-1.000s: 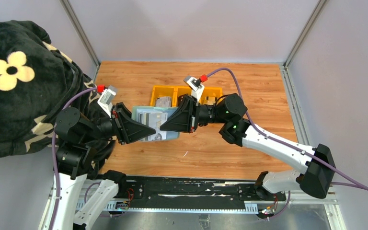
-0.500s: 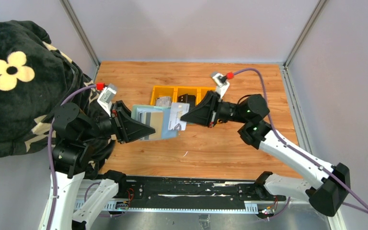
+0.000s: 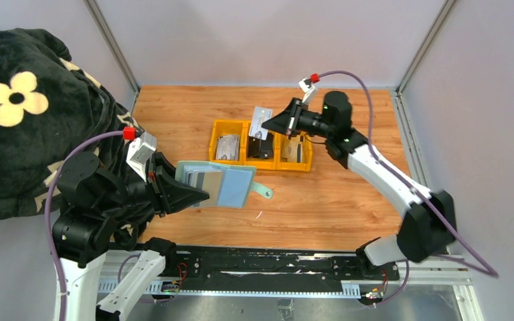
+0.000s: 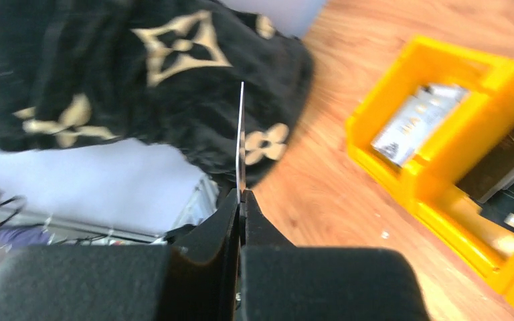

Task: Take the credit cards out of the card holder
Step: Remove the credit card from the card holder, then place the credit card in the storage box.

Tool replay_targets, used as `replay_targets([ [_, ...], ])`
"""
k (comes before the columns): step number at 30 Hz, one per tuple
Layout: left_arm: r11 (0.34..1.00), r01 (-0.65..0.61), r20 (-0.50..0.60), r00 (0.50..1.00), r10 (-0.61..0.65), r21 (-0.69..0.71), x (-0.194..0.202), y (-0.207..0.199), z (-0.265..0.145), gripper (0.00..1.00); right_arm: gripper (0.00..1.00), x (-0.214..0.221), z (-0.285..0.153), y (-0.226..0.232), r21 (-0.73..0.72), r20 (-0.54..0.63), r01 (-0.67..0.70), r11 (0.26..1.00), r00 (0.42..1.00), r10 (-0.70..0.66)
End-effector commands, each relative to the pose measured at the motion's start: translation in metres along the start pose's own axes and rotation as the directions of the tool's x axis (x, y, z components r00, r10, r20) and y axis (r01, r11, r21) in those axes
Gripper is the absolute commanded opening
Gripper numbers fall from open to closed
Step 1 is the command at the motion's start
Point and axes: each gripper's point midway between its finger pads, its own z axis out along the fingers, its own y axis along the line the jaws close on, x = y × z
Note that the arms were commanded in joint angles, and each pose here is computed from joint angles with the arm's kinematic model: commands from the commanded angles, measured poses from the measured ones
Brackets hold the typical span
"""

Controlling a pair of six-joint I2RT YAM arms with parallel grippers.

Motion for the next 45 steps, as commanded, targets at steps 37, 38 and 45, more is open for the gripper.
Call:
replay_targets([
  [37, 0.997, -0.08, 0.003, 0.997, 0.08, 0.018, -0.006, -0.021, -0.01, 0.0, 0.28, 0.13, 0.202, -0.205, 0.534, -0.281, 0.052, 0.844, 0.952, 0.119],
  [38, 0.997, -0.08, 0.003, 0.997, 0.08, 0.017, -0.006, -0.021, -0.01, 0.0, 0.39, 0.127, 0.201, -0.201, 0.531, -0.28, 0.061, 0.845, 0.954, 0.107],
  [45, 0.997, -0.08, 0.001, 0.997, 0.08, 0.02, -0.006, -0.02, -0.009, 0.0, 0.68, 0.077, 0.188, -0.148, 0.46, -0.243, 0.129, 0.878, 0.97, -0.015],
])
